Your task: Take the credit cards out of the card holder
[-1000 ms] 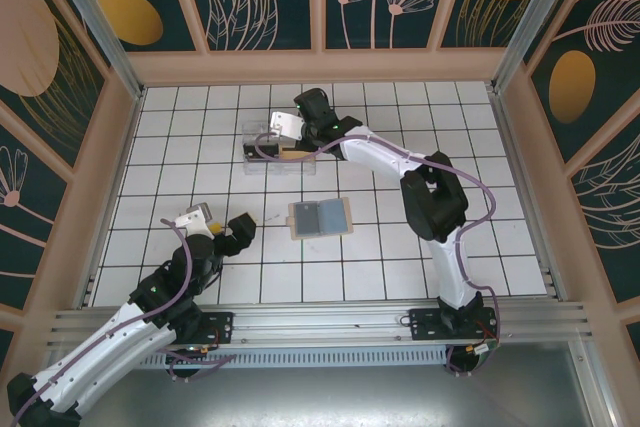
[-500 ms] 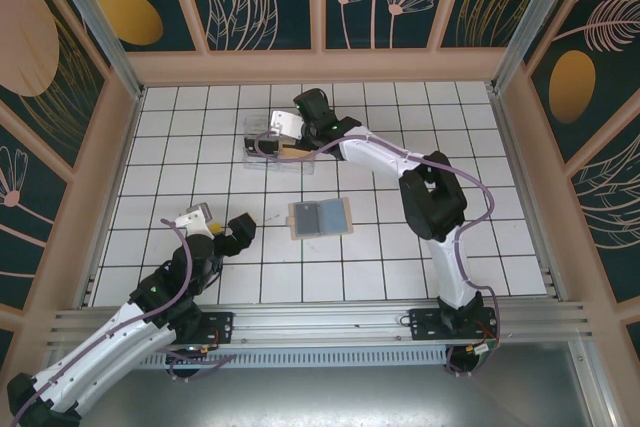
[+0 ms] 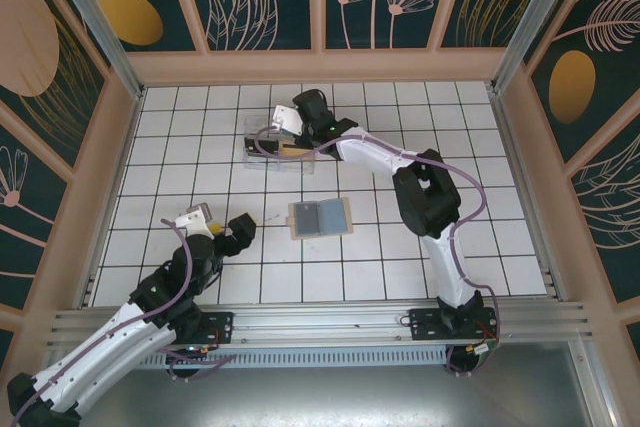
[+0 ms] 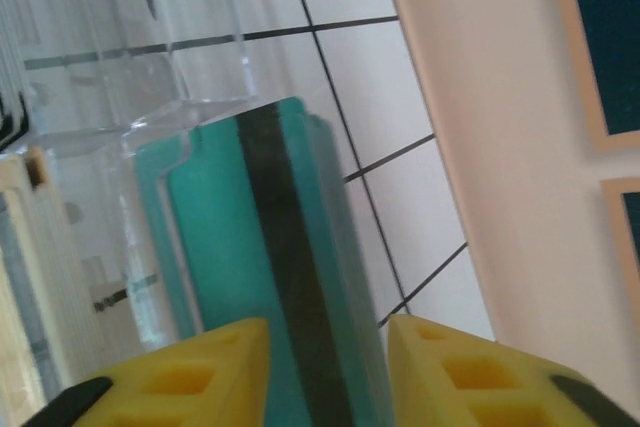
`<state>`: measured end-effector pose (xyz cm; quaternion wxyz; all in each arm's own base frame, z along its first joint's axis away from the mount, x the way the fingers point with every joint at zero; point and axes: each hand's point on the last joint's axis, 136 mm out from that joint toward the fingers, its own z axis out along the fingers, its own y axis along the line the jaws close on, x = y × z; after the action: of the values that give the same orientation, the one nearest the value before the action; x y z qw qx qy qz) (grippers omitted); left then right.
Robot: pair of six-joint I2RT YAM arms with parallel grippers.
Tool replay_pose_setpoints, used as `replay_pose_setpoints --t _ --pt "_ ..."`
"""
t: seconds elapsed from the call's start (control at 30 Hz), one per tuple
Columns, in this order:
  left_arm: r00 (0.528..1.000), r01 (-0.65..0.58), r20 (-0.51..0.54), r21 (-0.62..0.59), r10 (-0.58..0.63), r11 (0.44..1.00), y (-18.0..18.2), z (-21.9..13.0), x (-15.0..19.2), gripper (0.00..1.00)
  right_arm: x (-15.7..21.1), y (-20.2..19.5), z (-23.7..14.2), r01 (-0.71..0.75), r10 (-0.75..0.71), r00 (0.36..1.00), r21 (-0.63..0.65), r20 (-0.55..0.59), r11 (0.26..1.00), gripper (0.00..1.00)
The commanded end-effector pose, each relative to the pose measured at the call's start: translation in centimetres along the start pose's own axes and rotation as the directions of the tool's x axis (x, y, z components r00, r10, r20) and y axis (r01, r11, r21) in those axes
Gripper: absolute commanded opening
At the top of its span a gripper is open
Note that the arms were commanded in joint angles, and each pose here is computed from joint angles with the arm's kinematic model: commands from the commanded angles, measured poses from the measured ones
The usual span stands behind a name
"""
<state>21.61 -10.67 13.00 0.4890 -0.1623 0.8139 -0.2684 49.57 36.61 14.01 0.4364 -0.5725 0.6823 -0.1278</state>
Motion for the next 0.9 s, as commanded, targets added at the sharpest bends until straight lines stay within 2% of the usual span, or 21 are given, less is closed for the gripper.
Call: replay_pose_setpoints --t 0.0,0.23,0.37,0.5,0.6,0.7,0.87 --pt "1.0 -0.011 0.0 -0.02 0.011 1.0 0.6 0.1 0.3 0.99 -1.4 -3.5 -1.4 -0.089 0.086 0.995 0.075 0.048 0.993 0.39" --pt "1.0 -0.007 -0.01 -0.012 0.007 1.0 0.4 0.1 0.4 0.99 -1.8 -3.3 -3.4 -0.184 0.181 0.981 0.041 0.07 0.982 0.4" --pt "1.0 -0.009 -0.027 -0.009 0.008 1.0 0.1 0.3 0.5 0.99 -1.9 -3.6 -6.2 -0.37 0.366 0.923 0.013 0.116 0.929 0.4" --pt "0.998 -0.008 -0.064 0.014 0.009 1.0 -0.6 0.7 1.1 0.98 -1.8 -2.4 -10.4 -0.55 0.558 0.807 -0.097 0.194 0.829 0.4" --pt "0.996 0.007 -0.094 0.023 -0.004 1.0 -1.2 1.2 1.7 0.99 -0.7 -0.5 -13.0 -0.662 0.688 0.697 -0.189 0.203 0.726 0.4" --pt "0.992 0.023 -0.127 0.05 -0.016 0.999 -2.0 1.8 2.3 0.98 1.2 2.0 -14.5 -0.76 0.799 0.586 -0.249 0.134 0.6 0.4" --pt "0.979 0.07 -0.199 0.091 -0.051 0.993 -3.4 2.9 3.7 0.86 5.9 7.7 -15.2 -0.902 0.922 0.378 -0.259 -0.083 0.346 0.4"
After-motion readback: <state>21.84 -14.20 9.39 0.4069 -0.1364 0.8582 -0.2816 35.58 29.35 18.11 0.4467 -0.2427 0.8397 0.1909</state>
